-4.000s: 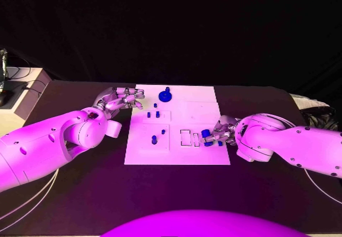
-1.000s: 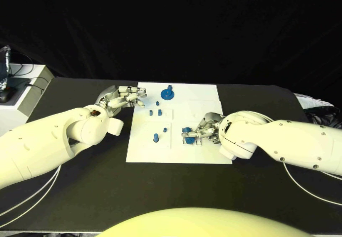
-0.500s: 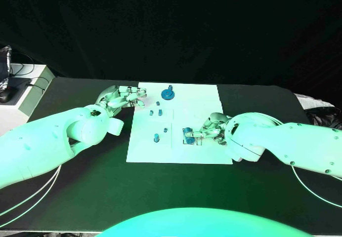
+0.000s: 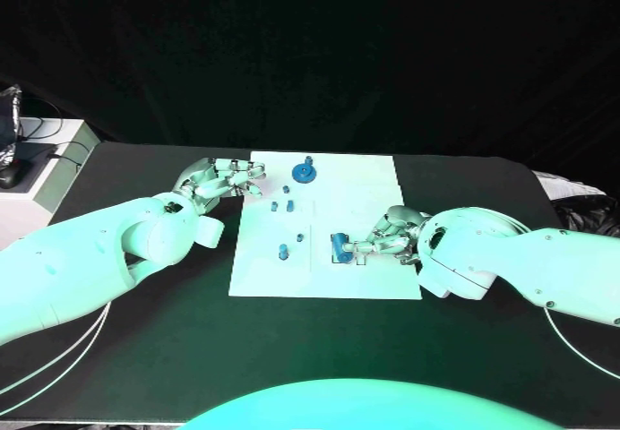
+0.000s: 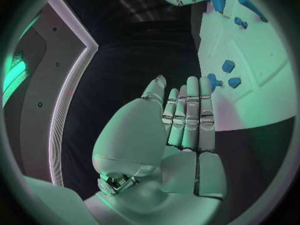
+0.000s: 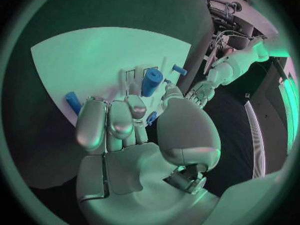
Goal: Assemble the parts on the task board
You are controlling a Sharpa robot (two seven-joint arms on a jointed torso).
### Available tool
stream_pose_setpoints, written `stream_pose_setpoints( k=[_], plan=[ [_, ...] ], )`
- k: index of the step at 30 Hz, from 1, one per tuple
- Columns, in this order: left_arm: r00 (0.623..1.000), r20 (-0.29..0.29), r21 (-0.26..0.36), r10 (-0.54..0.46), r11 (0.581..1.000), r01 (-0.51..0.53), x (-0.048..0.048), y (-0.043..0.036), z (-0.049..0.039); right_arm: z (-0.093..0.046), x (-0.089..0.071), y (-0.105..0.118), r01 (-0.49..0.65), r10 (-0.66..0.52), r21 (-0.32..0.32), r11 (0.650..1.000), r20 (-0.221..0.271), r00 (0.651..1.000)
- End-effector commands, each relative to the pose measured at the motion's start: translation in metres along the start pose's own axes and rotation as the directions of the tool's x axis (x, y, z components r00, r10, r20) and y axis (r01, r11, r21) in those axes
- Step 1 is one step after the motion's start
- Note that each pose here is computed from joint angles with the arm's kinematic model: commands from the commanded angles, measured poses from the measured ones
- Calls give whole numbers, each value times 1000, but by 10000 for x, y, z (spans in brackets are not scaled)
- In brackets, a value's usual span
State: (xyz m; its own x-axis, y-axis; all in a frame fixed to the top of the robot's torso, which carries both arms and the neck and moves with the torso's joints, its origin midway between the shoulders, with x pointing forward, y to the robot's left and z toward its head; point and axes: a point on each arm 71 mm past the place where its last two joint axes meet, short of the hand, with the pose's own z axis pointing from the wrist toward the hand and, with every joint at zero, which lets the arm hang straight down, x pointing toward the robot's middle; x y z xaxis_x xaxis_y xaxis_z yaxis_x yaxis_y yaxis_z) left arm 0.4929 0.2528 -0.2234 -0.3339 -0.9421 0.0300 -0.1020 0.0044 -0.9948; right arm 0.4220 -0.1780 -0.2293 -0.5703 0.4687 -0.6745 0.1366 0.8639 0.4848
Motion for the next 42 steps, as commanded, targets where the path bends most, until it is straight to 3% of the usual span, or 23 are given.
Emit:
stream_pose_setpoints(
  k=[1,8,29,42],
  plan=[
    [1000,-15,3,-10,1000,10,23,8,1,-15,17,28,18,-20,-65,998,-28,999],
    [1000,-18,-1,-12,1000,12,32,28,-2,-2,18,32,13,-16,-89,996,-35,999],
    [1000,-17,-5,-12,1000,12,27,42,-10,107,80,79,7,-7,-62,998,-1,1000],
    [1000,-15,-9,-11,1000,11,12,42,-20,108,127,77,32,-35,-75,997,-43,998]
  ],
)
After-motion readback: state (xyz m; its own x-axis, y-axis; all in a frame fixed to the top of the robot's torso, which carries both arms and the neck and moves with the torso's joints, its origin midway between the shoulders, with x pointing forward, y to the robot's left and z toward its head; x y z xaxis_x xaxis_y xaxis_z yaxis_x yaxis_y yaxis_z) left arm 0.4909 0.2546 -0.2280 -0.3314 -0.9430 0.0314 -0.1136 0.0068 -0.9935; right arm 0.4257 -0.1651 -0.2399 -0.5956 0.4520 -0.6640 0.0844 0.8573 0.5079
